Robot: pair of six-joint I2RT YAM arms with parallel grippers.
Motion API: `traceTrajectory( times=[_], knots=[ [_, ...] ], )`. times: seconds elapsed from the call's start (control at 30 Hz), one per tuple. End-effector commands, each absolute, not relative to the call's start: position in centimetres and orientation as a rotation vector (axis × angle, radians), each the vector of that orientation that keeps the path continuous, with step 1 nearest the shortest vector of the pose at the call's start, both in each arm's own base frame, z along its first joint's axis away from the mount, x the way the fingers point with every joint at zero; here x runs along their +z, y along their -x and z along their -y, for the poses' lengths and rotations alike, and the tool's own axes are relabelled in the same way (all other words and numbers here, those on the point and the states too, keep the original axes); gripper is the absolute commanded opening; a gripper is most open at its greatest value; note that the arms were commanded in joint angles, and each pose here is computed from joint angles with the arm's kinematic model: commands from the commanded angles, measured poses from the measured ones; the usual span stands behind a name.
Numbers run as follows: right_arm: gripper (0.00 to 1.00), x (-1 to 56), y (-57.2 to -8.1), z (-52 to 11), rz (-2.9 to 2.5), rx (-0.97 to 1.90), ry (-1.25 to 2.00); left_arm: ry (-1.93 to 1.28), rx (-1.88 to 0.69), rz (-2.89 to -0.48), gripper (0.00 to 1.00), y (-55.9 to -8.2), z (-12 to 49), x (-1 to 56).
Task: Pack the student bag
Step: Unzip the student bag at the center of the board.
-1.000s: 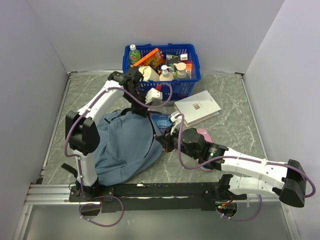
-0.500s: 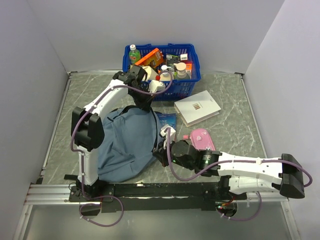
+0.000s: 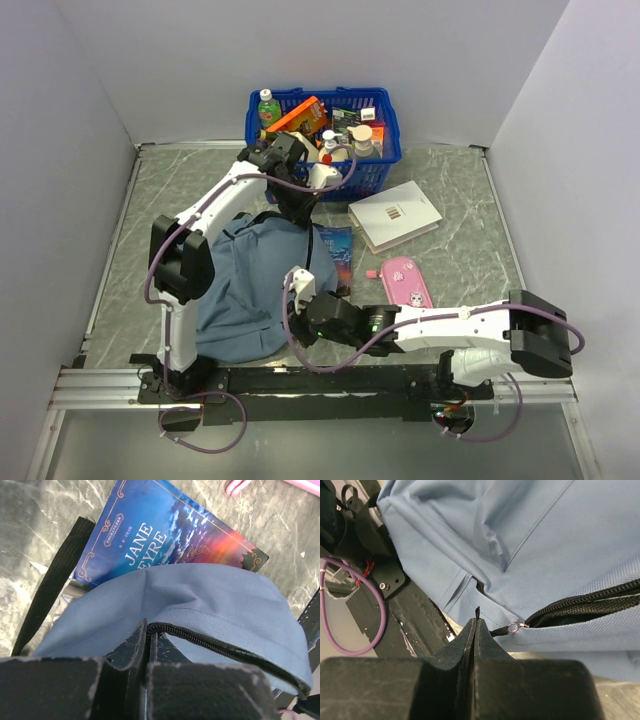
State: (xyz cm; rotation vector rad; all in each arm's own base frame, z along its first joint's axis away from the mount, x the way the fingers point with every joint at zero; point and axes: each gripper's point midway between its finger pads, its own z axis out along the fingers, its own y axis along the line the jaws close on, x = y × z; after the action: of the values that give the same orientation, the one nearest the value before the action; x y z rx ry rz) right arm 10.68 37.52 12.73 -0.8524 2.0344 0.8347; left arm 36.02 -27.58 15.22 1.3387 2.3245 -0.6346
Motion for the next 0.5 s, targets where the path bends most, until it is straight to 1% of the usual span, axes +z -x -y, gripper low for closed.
traceTrajectory(
  times=[0.0, 0.1, 0.17, 0.2, 0.27, 0.3, 0.33, 0.37, 0.4, 0.43, 0.47],
  knots=[
    [0.00, 14.6, -6.9, -40.5, -1.986, 1.048, 0.949, -1.245, -0.542, -2.116, 0.01, -41.6, 29.4, 19.3],
    [0.00, 12.6, -6.2, -41.0, -2.011, 1.055, 1.004, -1.247, -0.565, -2.101, 0.01, -41.4, 29.7, 20.1],
    [0.01, 12.6, -6.0, -41.7, -2.011, 1.060, 1.036, -1.256, -0.593, -2.098, 0.01, -40.9, 29.9, 20.1],
    [0.12, 12.1, -5.9, -42.0, -2.012, 1.049, 1.070, -1.280, -0.605, -2.093, 0.01, -40.4, 30.2, 19.8],
    [0.25, 13.1, -6.1, -42.6, -1.988, 1.052, 1.077, -1.349, -0.622, -2.093, 0.01, -38.8, 29.9, 18.8],
    [0.40, 14.0, -6.3, -42.1, -1.988, 1.036, 1.054, -1.411, -0.679, -2.073, 0.01, -37.3, 30.4, 18.4],
    [0.45, 14.5, -7.4, -41.2, -1.983, 0.988, 0.987, -1.455, -0.700, -2.102, 0.01, -36.0, 29.9, 17.0],
    [0.51, 15.3, -7.8, -40.3, -1.962, 0.979, 0.950, -1.496, -0.709, -2.097, 0.01, -34.8, 29.6, 17.0],
    [0.70, 17.0, -8.2, -38.3, -1.920, 1.002, 0.878, -1.520, -0.742, -2.097, 0.01, -33.8, 29.6, 16.8],
    [0.81, 17.8, -9.0, -37.2, -1.897, 0.993, 0.817, -1.534, -0.766, -2.125, 0.02, -32.8, 29.1, 15.9],
    [0.90, 18.4, -9.2, -36.3, -1.887, 1.010, 0.785, -1.533, -0.767, -2.109, 0.06, -32.3, 29.0, 16.4]
  ],
)
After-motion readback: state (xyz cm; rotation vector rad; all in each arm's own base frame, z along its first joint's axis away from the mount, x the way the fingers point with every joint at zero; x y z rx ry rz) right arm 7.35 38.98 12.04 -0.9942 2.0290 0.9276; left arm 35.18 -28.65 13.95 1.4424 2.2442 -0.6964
